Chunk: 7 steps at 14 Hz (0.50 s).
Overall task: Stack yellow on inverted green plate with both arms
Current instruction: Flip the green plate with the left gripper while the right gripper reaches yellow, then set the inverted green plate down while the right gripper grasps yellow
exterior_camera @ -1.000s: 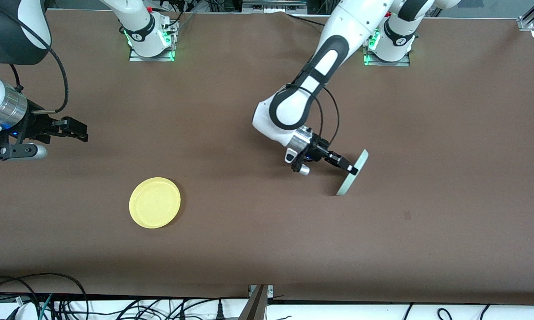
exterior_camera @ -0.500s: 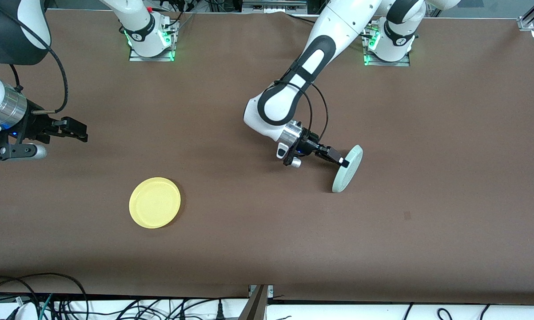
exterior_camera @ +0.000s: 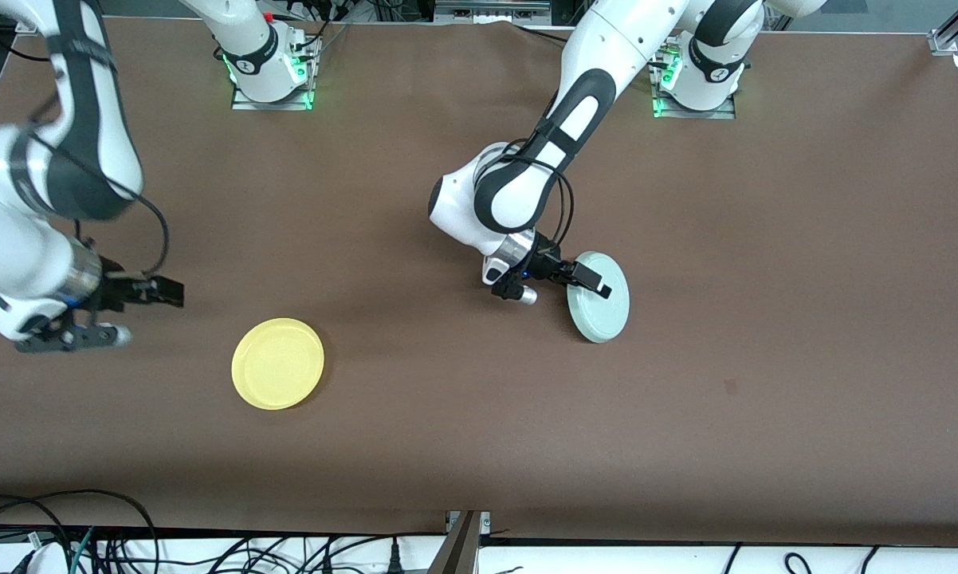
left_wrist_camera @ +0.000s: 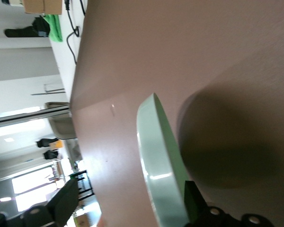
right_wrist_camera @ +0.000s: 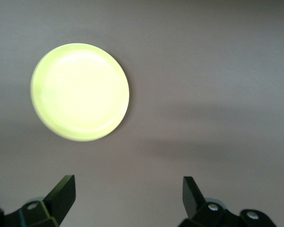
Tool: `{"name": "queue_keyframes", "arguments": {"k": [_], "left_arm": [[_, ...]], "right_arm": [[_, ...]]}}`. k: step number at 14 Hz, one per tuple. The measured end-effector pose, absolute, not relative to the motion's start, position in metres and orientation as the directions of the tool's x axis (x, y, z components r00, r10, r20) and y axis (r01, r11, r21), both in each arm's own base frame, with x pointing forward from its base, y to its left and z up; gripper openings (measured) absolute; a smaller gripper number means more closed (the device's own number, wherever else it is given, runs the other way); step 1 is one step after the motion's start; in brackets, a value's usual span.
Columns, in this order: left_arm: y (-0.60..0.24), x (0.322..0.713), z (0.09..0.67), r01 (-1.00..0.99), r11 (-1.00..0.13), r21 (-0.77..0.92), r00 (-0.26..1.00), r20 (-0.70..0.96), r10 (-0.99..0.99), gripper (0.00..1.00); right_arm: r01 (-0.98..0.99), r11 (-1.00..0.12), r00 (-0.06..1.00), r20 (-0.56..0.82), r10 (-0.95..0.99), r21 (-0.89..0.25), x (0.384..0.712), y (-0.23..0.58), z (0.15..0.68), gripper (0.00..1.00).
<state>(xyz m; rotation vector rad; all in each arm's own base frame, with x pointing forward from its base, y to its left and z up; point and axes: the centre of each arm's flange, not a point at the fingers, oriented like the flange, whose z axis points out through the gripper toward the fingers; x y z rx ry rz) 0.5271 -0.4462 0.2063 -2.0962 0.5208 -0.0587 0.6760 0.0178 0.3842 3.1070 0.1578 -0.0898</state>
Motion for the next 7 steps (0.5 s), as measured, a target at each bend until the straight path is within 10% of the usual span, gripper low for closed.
{"name": "queue_keyframes", "arguments": {"k": [7], "left_arm": [[-0.427,0.607,0.282,-0.145,-0.911,-0.385,0.989,-0.063,-0.131,1.00]], "right_arm": [[0.116,-0.992,0.992,0.035,0.118,0.048,0.707,0.021,0.247,0.98]]}}
